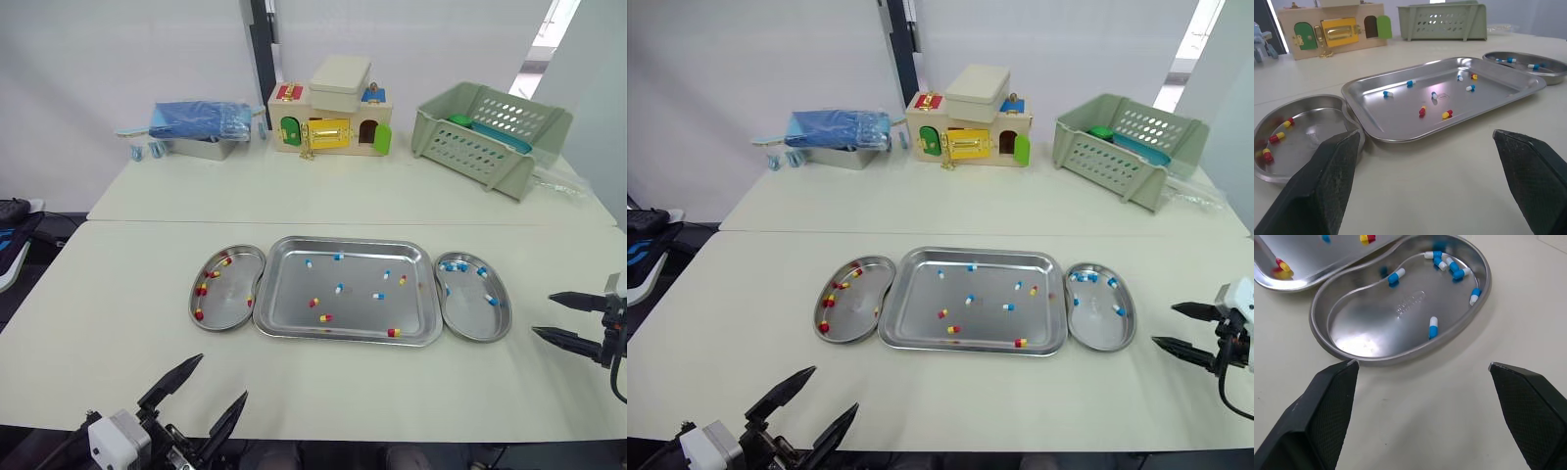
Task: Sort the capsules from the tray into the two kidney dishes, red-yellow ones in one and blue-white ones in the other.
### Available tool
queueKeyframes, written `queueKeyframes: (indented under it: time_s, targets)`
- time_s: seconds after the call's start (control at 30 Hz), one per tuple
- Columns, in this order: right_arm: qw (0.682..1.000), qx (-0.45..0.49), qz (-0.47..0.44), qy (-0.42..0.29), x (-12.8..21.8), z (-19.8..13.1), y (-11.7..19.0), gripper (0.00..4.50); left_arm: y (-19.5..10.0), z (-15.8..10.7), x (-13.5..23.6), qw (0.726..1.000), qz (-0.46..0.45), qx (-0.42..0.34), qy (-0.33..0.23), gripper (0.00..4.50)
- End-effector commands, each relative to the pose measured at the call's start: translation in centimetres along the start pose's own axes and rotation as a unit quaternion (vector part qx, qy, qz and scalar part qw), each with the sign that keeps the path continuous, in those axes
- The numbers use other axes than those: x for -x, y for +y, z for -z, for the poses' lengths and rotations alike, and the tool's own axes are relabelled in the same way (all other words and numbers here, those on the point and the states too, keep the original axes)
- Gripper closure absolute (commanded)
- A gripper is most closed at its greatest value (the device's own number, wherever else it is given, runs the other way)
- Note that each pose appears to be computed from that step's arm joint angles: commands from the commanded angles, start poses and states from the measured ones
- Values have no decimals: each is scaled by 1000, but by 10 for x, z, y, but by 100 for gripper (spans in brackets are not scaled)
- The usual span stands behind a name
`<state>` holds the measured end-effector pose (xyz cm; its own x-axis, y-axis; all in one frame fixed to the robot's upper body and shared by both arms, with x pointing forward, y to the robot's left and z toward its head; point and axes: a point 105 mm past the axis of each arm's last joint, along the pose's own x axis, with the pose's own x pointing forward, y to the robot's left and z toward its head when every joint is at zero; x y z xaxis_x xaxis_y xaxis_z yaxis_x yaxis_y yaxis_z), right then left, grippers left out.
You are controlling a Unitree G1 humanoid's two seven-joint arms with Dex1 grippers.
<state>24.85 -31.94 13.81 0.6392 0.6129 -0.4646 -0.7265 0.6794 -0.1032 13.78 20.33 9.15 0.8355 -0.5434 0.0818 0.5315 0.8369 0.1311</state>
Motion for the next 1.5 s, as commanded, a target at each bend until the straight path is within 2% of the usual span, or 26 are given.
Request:
queueKeyframes:
  time_s: [0.03, 0.17, 0.27, 0.37, 0.57, 0.7, 1.1, 1.2, 1.27, 1.5]
  targets:
    - [997, 35, -51, -51, -11, -61, 22, 0, 3, -4, -1, 1000, -5, -13, -11, 1]
    - [989, 70, -96, -84, -53, -106, 57, 0, 8, -8, -5, 999, -20, -14, -24, 1]
    - [987, 55, -116, -100, -81, -126, 77, 0, 9, -8, -5, 999, -24, -10, -24, 1]
    - [984, 23, -133, -118, -124, -149, 99, 0, 9, -8, -3, 999, -39, -4, -23, 1]
    - [986, 22, -138, -91, -185, -178, 131, 0, 8, -9, -4, 997, -73, 10, -29, 1]
    - [988, 37, -135, -68, -214, -180, 150, 0, 11, -11, -6, 995, -94, 6, -38, 1]
    - [991, 92, -86, -46, -280, -192, 161, 0, 13, -10, -3, 992, -120, 7, -37, 1]
    - [990, 109, -78, -39, -291, -189, 160, 61, 14, -11, -3, 992, -124, 6, -38, 0]
    - [990, 115, -73, -36, -297, -189, 159, 124, 15, -12, -3, 992, -124, 3, -38, 0]
    - [991, 109, -70, -26, -313, -182, 161, 124, 13, -10, 1, 992, -125, 3, -36, 0]
